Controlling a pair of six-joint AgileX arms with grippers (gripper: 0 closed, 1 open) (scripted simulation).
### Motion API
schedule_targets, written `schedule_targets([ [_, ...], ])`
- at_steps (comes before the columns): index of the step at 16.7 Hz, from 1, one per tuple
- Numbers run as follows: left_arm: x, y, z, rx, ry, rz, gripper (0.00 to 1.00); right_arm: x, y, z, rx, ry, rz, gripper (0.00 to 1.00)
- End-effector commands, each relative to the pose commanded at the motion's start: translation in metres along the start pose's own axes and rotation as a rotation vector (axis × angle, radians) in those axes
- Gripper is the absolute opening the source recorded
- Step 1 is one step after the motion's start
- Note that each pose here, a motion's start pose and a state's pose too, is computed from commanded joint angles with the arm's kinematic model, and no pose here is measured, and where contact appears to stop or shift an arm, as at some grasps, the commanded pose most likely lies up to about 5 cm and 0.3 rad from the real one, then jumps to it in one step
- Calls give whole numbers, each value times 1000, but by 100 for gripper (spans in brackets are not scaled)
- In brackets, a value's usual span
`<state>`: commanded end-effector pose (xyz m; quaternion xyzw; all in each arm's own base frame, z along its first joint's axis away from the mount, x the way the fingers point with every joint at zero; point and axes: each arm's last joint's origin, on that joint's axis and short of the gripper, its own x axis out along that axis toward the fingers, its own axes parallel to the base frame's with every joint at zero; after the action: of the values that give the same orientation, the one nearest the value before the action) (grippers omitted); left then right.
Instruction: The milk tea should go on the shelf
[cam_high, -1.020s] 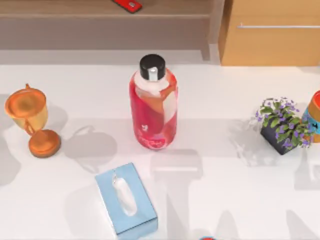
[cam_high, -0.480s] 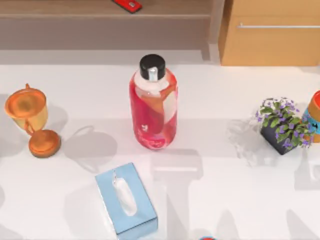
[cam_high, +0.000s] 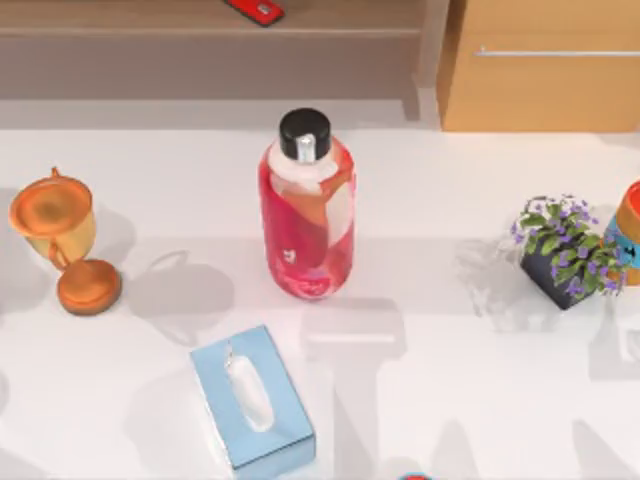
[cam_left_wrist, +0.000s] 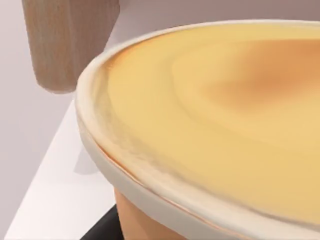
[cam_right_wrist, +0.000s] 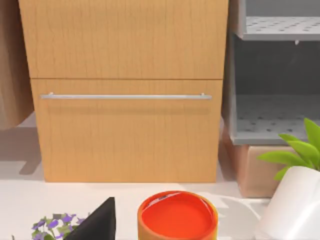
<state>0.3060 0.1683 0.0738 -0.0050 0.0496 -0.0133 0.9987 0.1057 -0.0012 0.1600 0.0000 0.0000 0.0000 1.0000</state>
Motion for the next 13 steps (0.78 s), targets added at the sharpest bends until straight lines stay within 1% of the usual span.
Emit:
schedule_targets([
  [6,0,0,0,0,0,0,2,0,0,0,0,0,0,100],
  [7,0,0,0,0,0,0,0,0,0,0,0,0,0,100],
  [13,0,0,0,0,0,0,0,0,0,0,0,0,0,100],
])
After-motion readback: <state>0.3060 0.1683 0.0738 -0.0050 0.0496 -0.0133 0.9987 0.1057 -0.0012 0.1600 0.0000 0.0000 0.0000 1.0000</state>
